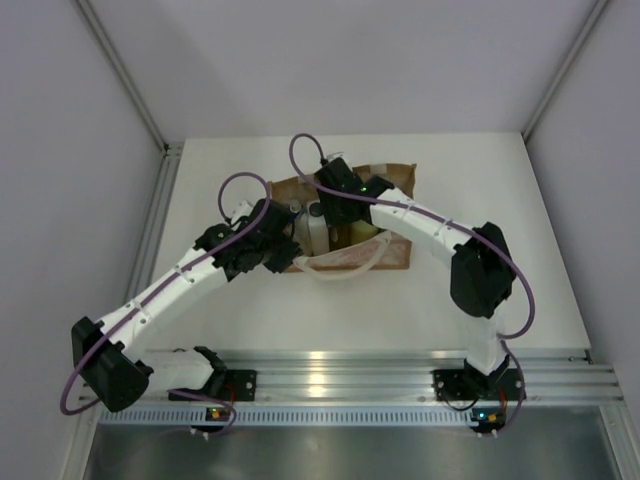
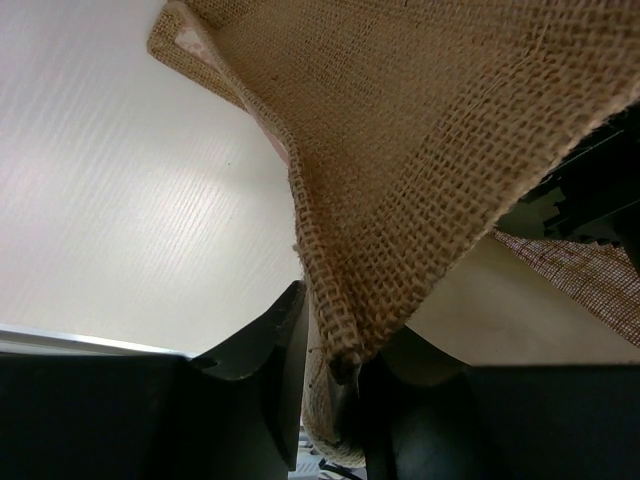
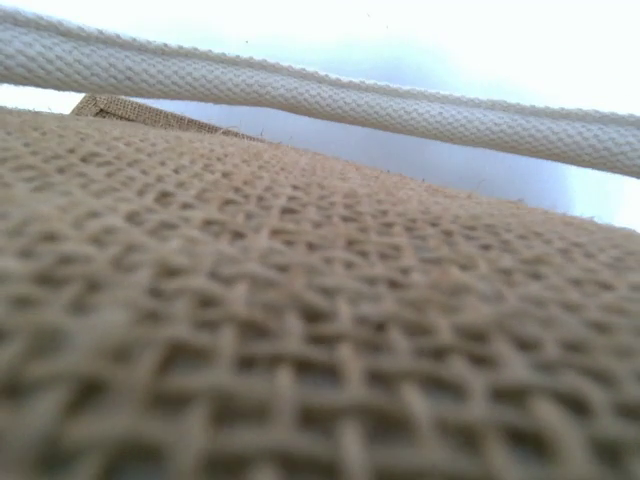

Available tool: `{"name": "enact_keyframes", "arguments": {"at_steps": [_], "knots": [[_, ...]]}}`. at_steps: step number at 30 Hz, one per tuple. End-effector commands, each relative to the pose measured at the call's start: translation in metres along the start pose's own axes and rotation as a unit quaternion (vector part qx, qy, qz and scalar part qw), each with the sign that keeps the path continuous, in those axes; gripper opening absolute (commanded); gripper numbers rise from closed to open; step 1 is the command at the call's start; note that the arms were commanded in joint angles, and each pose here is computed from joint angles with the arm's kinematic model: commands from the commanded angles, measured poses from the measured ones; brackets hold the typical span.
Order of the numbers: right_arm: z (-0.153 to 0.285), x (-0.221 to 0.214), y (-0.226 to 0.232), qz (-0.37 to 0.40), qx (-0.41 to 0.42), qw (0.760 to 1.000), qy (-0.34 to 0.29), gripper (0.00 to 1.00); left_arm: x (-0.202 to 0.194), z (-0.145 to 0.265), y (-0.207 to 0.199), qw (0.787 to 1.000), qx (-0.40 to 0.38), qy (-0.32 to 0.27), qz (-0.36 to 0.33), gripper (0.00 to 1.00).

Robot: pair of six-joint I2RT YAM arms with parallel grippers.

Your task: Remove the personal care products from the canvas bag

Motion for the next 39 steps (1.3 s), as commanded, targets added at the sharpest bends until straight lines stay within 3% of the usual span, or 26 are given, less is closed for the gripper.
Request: {"name": "enact_keyframes", "arguments": {"at_steps": [1,3,10,25,32,39], "knots": [[-0.003,0.004,0.002,-0.001,0.005,1.0,-0.028,0.12,0.005,0.007,-0.003,1.0,-0.005,-0.007,-0.006,0.29],[0.008,0.014,0.003,-0.003,0.013,0.999,-0.046,0.0,0.005,0.007,-0.002,1.0,-0.004,-0.006,-0.004,0.29],[0.056,0.051,0.003,-0.012,0.04,0.993,-0.108,0.0,0.005,0.008,-0.003,1.0,-0.005,-0.008,-0.002,0.29],[0.138,0.081,-0.014,-0.012,0.051,0.986,-0.158,0.0,0.006,0.009,-0.004,1.0,-0.007,-0.009,0.004,0.29],[0.206,0.109,-0.032,-0.03,0.06,0.97,-0.233,0.0,0.004,0.007,-0.002,1.0,-0.005,-0.006,0.005,0.29],[0.26,0.129,-0.071,-0.058,0.02,0.954,-0.295,0.0,0.005,0.009,-0.003,1.0,-0.007,-0.007,0.009,0.29]]}}
Point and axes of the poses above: each gripper's point midway between its finger pads, its own z axis back along the fingers, its own y axis along the line the jaws close on, x = y × z, the point moved 6 cm from there along z, back along the fingers, and after that the axes turned 8 degrees about -z, right-handed, at the moved point
